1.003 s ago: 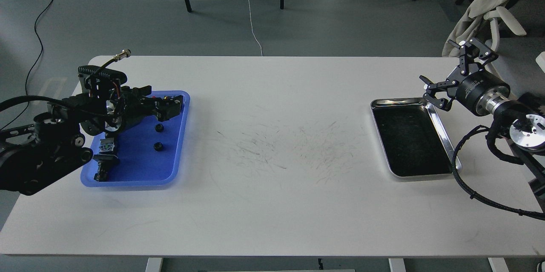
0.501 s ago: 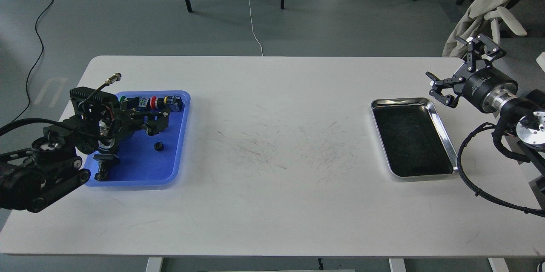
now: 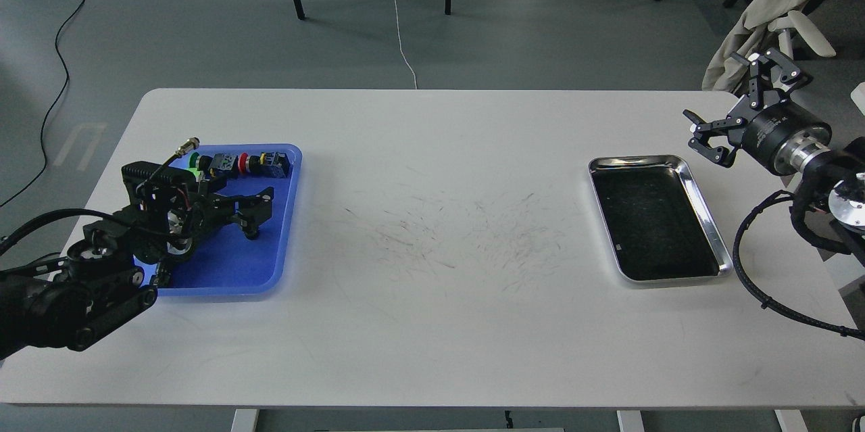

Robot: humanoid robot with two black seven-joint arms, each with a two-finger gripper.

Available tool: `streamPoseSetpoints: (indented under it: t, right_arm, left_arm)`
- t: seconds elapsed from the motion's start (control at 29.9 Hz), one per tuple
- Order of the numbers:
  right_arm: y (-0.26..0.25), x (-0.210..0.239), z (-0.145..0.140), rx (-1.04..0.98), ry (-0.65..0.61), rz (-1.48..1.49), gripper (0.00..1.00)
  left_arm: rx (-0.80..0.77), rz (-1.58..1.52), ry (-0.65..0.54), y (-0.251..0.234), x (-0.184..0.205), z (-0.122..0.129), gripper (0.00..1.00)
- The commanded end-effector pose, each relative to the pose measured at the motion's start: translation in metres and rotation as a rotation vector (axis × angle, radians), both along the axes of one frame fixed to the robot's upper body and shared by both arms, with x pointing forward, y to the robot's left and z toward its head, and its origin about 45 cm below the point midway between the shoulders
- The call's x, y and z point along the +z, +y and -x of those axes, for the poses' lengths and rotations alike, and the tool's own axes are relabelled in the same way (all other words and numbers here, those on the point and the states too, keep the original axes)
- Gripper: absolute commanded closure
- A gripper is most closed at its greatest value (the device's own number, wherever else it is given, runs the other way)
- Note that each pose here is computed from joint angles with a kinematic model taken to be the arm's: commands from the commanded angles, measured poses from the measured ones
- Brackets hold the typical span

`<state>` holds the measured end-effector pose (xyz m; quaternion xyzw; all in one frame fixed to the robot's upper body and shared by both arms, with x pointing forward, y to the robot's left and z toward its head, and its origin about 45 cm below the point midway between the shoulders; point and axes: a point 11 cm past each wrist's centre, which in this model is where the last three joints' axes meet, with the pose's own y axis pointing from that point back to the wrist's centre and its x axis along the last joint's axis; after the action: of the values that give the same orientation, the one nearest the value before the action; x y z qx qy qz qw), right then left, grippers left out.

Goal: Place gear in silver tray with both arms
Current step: 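Lower the left gripper into the blue tray over a black gear, then close the left gripper on the small black gear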

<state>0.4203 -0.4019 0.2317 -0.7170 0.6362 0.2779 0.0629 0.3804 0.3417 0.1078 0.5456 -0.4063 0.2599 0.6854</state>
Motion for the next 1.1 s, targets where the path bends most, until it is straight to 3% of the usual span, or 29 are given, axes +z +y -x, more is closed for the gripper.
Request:
streamPoseSetpoints:
  t: [0.0, 1.07]
  right_arm:
    - [0.0, 0.0, 0.0, 0.001, 0.001, 0.001, 0.01]
    - [-0.007, 0.011, 0.003, 0.002, -0.01, 0.029, 0.01]
  left_arm:
    - [-0.016, 0.015, 0.0, -0.005, -0.003, 0.0, 0.1]
    - [-0.045, -0.042, -0.047, 0.003, -0.026, 0.001, 0.22]
